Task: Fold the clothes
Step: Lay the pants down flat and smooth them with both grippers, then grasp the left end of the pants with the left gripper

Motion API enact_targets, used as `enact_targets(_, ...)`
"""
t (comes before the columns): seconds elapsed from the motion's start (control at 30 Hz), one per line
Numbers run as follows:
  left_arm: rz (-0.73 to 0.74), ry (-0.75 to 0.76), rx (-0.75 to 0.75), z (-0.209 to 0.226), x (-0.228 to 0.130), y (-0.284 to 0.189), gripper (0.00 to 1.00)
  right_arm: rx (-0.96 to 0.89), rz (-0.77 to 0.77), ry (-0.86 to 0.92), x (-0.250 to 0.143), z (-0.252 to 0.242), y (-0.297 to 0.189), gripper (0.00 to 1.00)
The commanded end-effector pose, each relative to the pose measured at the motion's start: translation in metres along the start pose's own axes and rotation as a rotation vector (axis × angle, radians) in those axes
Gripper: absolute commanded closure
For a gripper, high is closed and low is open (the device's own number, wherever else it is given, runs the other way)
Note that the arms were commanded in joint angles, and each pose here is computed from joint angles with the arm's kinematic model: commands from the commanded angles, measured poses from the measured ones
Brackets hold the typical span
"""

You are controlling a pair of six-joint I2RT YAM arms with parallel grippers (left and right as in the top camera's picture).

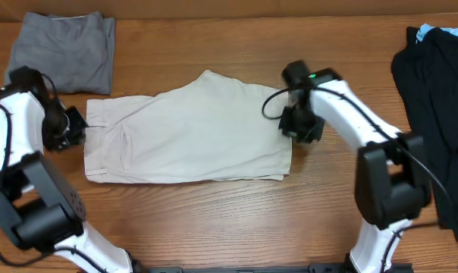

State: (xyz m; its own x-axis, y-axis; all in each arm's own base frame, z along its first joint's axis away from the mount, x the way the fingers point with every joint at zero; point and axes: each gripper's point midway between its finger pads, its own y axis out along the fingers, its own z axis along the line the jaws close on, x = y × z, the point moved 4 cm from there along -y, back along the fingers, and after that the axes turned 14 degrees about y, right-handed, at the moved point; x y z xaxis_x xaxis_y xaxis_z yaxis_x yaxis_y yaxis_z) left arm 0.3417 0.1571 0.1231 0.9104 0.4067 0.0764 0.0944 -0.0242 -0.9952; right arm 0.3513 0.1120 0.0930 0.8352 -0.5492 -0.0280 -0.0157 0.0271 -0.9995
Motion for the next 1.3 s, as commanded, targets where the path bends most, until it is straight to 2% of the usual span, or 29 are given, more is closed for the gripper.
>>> enact_targets(0.0,-0.150,0.002,-0.004,-0.005,0.008,-0.053,0.61,0.123,-0.151,0.027,0.018,0.001,-0.068,0.03)
enact_targets(0.03,-0.151,0.006,-0.003,-0.004,0.007,-0.055,0.52,0.131,-0.160,0.038,0.020,-0.002,-0.074,0.00)
enact_targets(0.1,-0.133,0.019,-0.001,0.000,0.005,-0.052,0.23,0.138,-0.169,0.068,0.026,-0.012,-0.084,0.00)
enact_targets(0.13,-0.117,0.025,-0.005,0.002,0.003,-0.047,0.13,0.137,-0.169,0.081,0.028,-0.017,-0.086,0.00)
enact_targets(0.23,-0.053,0.050,-0.051,0.006,0.002,-0.025,0.00,0.122,-0.152,0.098,0.034,-0.030,-0.087,0.00)
enact_targets(0.47,0.062,0.081,-0.292,0.007,0.004,0.035,0.00,0.091,-0.120,0.101,0.035,-0.045,-0.085,0.00)
enact_targets(0.73,0.081,0.126,-0.389,0.011,0.006,0.068,0.00,0.092,-0.120,0.101,0.035,-0.045,-0.085,0.00)
enact_targets(0.87,0.075,0.152,-0.461,0.001,0.006,0.070,0.09,0.092,-0.121,0.101,0.035,-0.044,-0.085,0.00)
enact_targets(1.0,0.123,0.157,-0.470,-0.006,-0.001,0.081,0.19,0.100,-0.123,0.102,0.036,-0.043,-0.086,0.00)
enact_targets(1.13,0.178,0.169,-0.477,-0.015,-0.008,0.097,0.24,0.099,-0.122,0.102,0.036,-0.043,-0.086,0.00)
enact_targets(1.17,0.191,0.172,-0.478,-0.017,-0.010,0.100,0.31,0.099,-0.122,0.102,0.036,-0.043,-0.086,0.00)
enact_targets(1.2,0.202,0.174,-0.479,-0.019,-0.011,0.103,0.45,0.099,-0.122,0.101,0.036,-0.043,-0.086,0.00)
enact_targets(1.23,0.210,0.177,-0.480,-0.021,-0.012,0.105,0.67,0.098,-0.121,0.101,0.036,-0.044,-0.086,0.00)
enact_targets(1.27,0.213,0.180,-0.480,-0.022,-0.013,0.105,0.93,0.096,-0.120,0.102,0.035,-0.044,-0.085,0.00)
